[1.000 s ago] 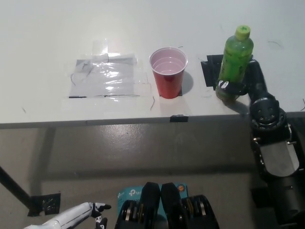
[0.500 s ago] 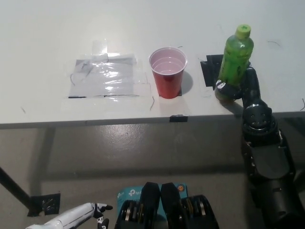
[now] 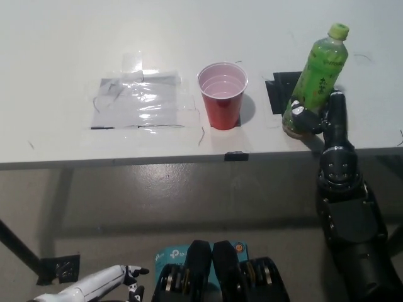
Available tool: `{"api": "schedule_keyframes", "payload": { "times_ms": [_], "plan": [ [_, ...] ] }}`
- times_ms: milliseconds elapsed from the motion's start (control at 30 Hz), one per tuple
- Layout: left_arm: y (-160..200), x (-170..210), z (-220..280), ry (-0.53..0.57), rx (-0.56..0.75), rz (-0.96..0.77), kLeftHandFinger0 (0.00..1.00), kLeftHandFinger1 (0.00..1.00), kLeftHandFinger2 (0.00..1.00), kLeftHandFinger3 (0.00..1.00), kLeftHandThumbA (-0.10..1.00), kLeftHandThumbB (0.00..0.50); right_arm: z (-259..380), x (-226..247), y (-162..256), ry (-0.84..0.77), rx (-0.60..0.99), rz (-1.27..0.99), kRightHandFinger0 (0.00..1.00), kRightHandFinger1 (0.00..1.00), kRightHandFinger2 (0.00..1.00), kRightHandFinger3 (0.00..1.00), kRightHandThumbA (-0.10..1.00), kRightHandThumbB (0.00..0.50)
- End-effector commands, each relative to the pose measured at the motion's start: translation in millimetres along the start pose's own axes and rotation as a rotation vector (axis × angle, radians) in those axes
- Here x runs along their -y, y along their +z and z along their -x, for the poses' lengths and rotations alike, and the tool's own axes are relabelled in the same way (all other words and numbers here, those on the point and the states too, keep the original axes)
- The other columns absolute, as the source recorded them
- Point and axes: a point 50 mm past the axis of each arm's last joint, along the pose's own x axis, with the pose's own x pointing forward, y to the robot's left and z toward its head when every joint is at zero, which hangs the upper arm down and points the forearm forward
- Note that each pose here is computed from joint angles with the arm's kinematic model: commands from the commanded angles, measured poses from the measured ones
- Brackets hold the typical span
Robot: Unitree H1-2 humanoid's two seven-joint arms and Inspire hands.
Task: The robot uses its right hand to pick up a bottle kept in the middle of the desk and tilt it into a cup kept next to it to pour water out
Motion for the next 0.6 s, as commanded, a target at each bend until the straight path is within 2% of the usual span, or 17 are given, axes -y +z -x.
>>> {"api": "schedule_keyframes", "payload": {
  "times_ms": [0, 67, 100, 167, 200, 267, 300, 333, 467, 567],
  "plan": [
    [1.3, -9.7, 3.6, -0.01, -0.011, -0.022, 1.0, 1.0, 1.0, 1.0, 1.0, 0.354, -12.9, 21.9, 58.9, -0.027, 0.378, 0.092, 0.0, 0.0, 0.04, 0.3, -0.1, 0.0],
    [1.5, -9.7, 3.6, -0.012, -0.01, -0.022, 1.0, 1.0, 1.0, 1.0, 1.0, 0.352, -13.6, 23.2, 60.1, -0.003, 0.415, 0.123, 0.0, 0.0, 0.06, 0.3, -0.1, 0.0],
    [2.7, -9.7, 4.3, -0.009, -0.01, -0.026, 1.0, 1.0, 1.0, 1.0, 1.0, 0.351, -15.0, 25.5, 63.0, 0.049, 0.462, 0.237, 0.0, 0.0, 0.09, 0.32, -0.1, 0.0],
    [3.2, -9.6, 4.7, -0.008, -0.009, -0.023, 1.0, 1.0, 1.0, 1.0, 1.0, 0.332, -16.8, 29.5, 65.9, 0.094, 0.519, 0.405, 0.0, 0.0, 0.09, 0.34, -0.1, 0.0],
    [3.1, -9.5, 4.6, -0.009, -0.009, -0.021, 1.0, 1.0, 1.0, 1.0, 1.0, 0.331, -17.4, 31.0, 66.8, 0.102, 0.535, 0.442, 0.0, 0.0, 0.1, 0.35, -0.1, 0.011],
    [2.9, -9.3, 4.3, -0.01, -0.01, -0.02, 1.0, 1.0, 1.0, 1.0, 1.0, 0.33, -17.8, 32.2, 67.6, 0.107, 0.544, 0.474, 0.0, 0.0, 0.11, 0.36, -0.1, 0.0],
    [3.1, -9.3, 4.0, -0.012, -0.009, -0.019, 1.0, 1.0, 1.0, 1.0, 1.0, 0.321, -19.8, 35.0, 69.7, 0.114, 0.579, 0.539, 0.0, 0.0, 0.11, 0.39, -0.1, 0.027],
    [4.3, -9.6, 4.2, -0.009, -0.014, -0.046, 1.0, 1.0, 1.0, 1.0, 1.0, 0.324, -22.4, 38.8, 71.4, 0.134, 0.604, 0.612, 0.0, 0.0, 0.13, 0.42, -0.1, 0.001],
    [3.8, -19.7, 0.7, -0.014, -0.015, -0.054, 1.0, 1.0, 1.0, 1.0, 1.0, 0.343, -30.4, 47.7, 76.4, 0.148, 0.671, 0.747, 0.0, 0.0, 0.13, 0.48, -0.1, 0.025],
    [3.4, -19.4, 0.3, -0.014, -0.013, -0.04, 1.0, 1.0, 1.0, 1.0, 1.0, 0.35, -32.6, 48.0, 76.0, 0.169, 0.684, 0.8, 0.0, 0.0, 0.12, 0.48, -0.1, 0.023]
  ]
}}
